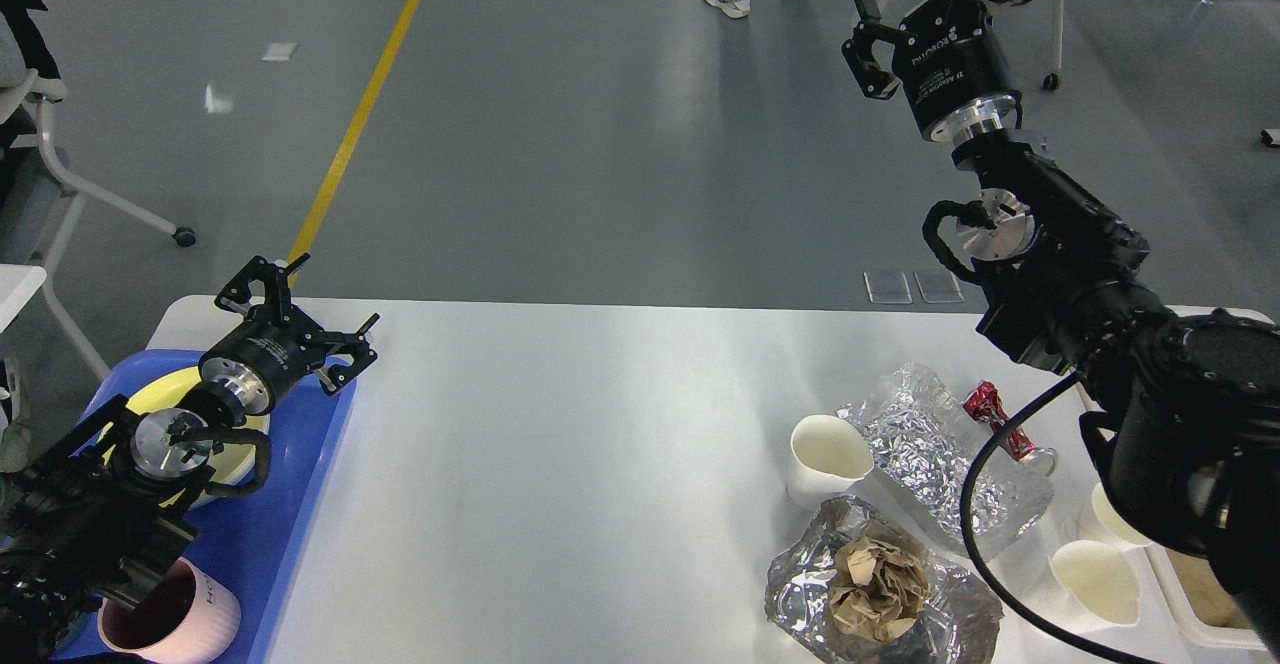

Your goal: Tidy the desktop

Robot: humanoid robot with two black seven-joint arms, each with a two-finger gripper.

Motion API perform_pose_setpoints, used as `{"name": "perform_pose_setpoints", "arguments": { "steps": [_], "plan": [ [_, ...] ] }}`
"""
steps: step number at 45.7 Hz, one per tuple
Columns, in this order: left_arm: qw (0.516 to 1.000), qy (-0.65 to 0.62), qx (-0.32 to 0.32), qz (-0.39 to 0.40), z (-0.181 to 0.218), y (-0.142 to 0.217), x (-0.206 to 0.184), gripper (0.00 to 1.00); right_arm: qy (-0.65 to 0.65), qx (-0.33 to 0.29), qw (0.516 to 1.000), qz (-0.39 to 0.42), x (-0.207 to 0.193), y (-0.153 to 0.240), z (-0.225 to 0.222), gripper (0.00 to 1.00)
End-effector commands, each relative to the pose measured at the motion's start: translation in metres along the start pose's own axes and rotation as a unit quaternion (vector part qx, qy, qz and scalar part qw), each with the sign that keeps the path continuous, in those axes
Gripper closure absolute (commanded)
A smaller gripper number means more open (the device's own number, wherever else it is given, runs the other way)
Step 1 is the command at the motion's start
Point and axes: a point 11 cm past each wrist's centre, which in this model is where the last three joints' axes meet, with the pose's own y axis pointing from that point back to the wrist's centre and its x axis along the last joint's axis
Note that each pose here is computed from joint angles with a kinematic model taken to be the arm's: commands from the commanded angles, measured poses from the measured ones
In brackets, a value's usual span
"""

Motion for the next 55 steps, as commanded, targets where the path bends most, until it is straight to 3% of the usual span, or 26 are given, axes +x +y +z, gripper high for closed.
{"name": "perform_pose_setpoints", "arguments": {
  "steps": [1,13,24,31,42,46,55],
  "plan": [
    [1.0,0.0,0.0,0.001,0.0,0.0,0.001,0.0,0.114,-0.031,0.992,-0.048,0.006,-0.013,-0.036,0.0],
    [1.0,0.0,0.0,0.0,0.0,0.0,0.0,0.0,0.208,-0.115,0.959,-0.157,-0.024,-0.029,-0.06,0.0],
    [1.0,0.0,0.0,-0.001,0.0,0.0,0.0,0.0,0.225,-0.304,0.897,-0.231,-0.028,0.028,-0.005,0.0],
    [1.0,0.0,0.0,-0.001,0.0,0.0,0.0,0.0,0.296,-0.323,0.868,-0.232,-0.019,0.02,-0.038,0.0],
    [1.0,0.0,0.0,-0.001,0.0,0.0,0.0,0.0,0.28,-0.375,0.843,-0.263,-0.043,0.034,-0.035,0.0],
    [1.0,0.0,0.0,-0.001,0.0,0.0,0.0,0.0,0.29,-0.447,0.794,-0.294,-0.053,0.054,-0.021,0.0],
    [1.0,0.0,-0.001,0.0,0.0,0.0,0.0,0.0,0.377,-0.603,0.615,-0.34,-0.085,0.09,-0.006,0.0]
  ]
}}
